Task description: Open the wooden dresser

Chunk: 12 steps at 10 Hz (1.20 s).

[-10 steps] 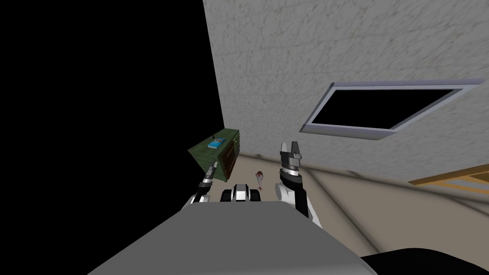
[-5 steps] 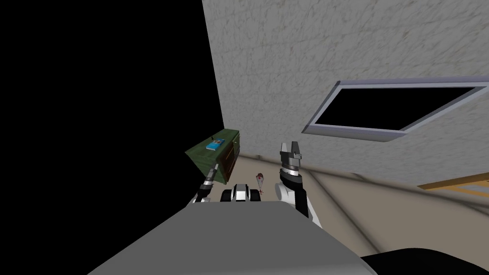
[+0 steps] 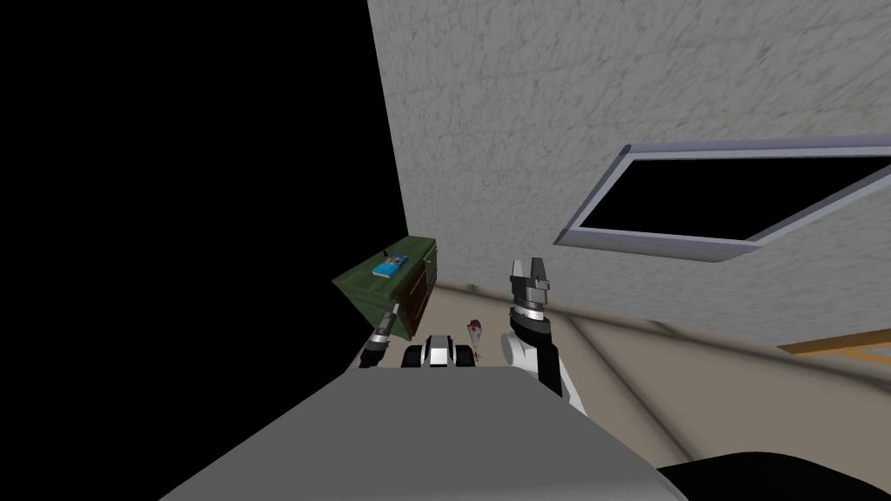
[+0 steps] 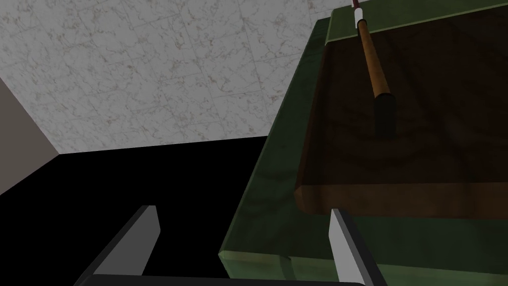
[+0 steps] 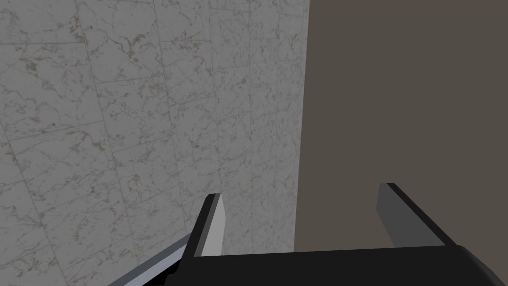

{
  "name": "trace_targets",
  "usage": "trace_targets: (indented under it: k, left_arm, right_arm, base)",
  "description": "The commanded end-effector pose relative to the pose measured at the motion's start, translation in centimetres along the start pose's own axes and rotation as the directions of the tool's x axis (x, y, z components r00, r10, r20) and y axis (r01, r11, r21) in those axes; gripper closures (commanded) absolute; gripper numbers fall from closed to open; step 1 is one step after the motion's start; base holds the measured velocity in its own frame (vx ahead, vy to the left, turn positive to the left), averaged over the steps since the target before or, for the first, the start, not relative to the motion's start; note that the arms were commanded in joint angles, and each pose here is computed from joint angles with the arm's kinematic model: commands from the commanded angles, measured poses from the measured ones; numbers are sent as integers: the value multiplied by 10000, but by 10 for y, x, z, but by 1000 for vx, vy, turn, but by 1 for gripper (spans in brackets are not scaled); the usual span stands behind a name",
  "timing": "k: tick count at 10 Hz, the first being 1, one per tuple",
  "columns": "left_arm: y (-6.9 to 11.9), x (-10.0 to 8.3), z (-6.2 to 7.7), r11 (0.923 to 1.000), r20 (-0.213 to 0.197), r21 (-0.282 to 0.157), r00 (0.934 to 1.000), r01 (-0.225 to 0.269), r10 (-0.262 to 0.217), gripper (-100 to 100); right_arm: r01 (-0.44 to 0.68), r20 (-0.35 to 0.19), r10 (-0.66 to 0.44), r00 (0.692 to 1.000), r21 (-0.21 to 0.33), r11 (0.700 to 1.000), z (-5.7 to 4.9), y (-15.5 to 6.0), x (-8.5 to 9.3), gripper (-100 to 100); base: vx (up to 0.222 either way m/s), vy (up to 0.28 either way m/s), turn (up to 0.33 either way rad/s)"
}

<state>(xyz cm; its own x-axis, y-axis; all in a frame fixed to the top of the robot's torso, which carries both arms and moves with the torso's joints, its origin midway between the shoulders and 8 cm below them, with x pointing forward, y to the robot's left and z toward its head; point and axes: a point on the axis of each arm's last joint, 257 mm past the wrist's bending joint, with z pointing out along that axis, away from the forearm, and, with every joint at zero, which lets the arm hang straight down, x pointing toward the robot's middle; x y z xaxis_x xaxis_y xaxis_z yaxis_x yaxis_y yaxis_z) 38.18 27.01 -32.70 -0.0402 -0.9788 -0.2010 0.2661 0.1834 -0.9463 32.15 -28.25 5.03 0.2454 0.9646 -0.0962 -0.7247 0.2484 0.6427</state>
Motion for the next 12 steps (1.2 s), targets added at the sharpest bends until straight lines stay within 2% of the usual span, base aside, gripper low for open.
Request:
trace_targets:
  k: [1, 2, 3, 7, 12]
  left_arm:
    - [13, 8, -11, 9996, -116, -267, 9999, 90, -93, -100]
    - [15, 14, -14, 9996, -207, -246, 9997, 148, -154, -100]
    - [22, 14, -19, 9988, -213, -451, 9996, 168, -177, -100]
    - [38, 31, -39, 9962, -487, -792, 9980, 366, -406, -100]
    - [59, 49, -69, 9881, -791, -1419, 9943, 592, -709, -100]
  right_arm:
    - [0, 0, 0, 10000, 0, 10000, 0, 0, 0, 0]
    - [-1, 0, 1, 10000, 0, 10000, 0, 0, 0, 0]
    - [0, 0, 0, 10000, 0, 10000, 0, 0, 0, 0]
    - [-1, 0, 1, 10000, 0, 10000, 0, 0, 0, 0]
    - [0, 0, 0, 10000, 0, 10000, 0, 0, 0, 0]
  base:
    - [80, -11, 10]
    - [94, -2, 16]
    - [79, -4, 7]
    - [90, 4, 27]
    - [69, -8, 45]
